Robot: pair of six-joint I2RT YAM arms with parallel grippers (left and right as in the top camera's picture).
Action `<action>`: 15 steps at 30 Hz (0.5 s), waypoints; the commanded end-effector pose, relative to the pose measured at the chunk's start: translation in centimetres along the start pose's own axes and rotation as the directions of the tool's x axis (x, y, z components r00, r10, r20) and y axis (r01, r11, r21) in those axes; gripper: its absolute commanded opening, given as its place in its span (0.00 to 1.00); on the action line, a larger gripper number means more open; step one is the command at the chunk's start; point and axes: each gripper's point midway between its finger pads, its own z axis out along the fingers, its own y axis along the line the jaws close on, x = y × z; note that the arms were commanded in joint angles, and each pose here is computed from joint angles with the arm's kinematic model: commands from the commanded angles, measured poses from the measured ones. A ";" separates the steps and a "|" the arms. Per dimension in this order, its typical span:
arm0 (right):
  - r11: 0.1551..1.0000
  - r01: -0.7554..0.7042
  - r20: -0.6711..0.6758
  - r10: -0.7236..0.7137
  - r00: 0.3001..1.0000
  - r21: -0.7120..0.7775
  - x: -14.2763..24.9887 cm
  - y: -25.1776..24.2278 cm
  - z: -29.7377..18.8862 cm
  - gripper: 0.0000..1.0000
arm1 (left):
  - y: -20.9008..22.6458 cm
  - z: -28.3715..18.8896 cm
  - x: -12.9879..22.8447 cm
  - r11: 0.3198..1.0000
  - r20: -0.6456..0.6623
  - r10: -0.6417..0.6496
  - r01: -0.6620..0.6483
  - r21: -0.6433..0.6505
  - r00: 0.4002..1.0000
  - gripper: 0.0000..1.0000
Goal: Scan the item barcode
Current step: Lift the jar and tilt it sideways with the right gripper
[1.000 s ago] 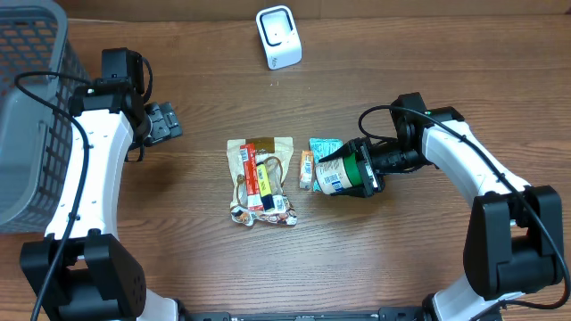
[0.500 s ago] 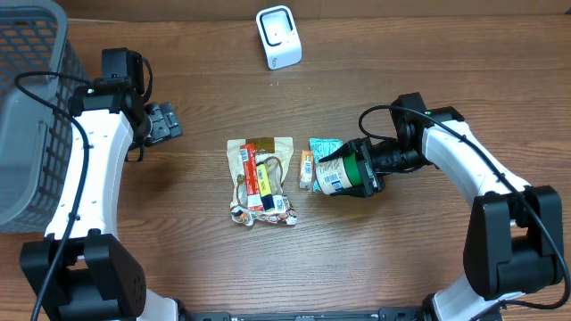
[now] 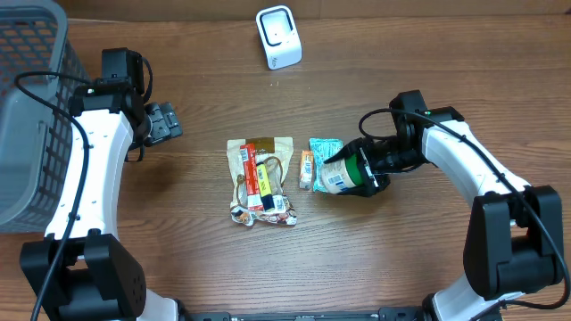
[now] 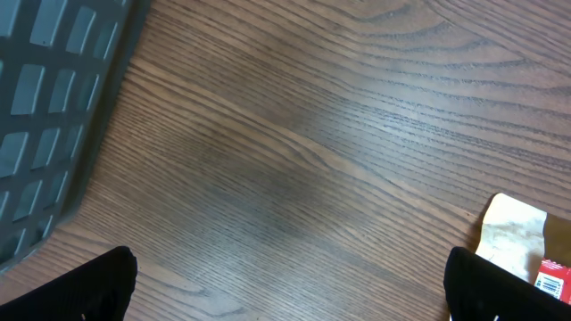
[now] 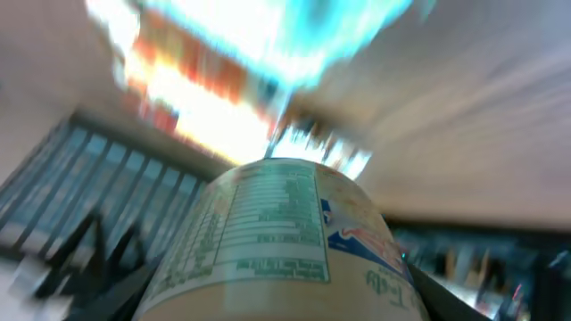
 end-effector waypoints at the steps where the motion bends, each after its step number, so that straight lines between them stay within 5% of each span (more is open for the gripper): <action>1: 0.989 -0.001 0.298 -0.043 0.954 0.145 -5.0 -1.8 -1.4 0.04 | 0.0 -0.8 -0.6 1.000 0.029 0.015 -0.015 0.004 0.999 1.00; 5: 0.971 -0.039 0.460 -0.076 0.885 0.236 -7.8 -3.3 -2.9 0.04 | 0.0 -0.8 -0.6 1.000 0.029 0.015 -0.015 0.004 0.999 1.00; 15: 0.978 0.095 0.495 -0.178 0.851 0.188 -9.1 -0.5 -3.1 0.04 | 0.0 -0.8 -0.6 1.000 0.029 0.015 -0.015 0.004 0.999 1.00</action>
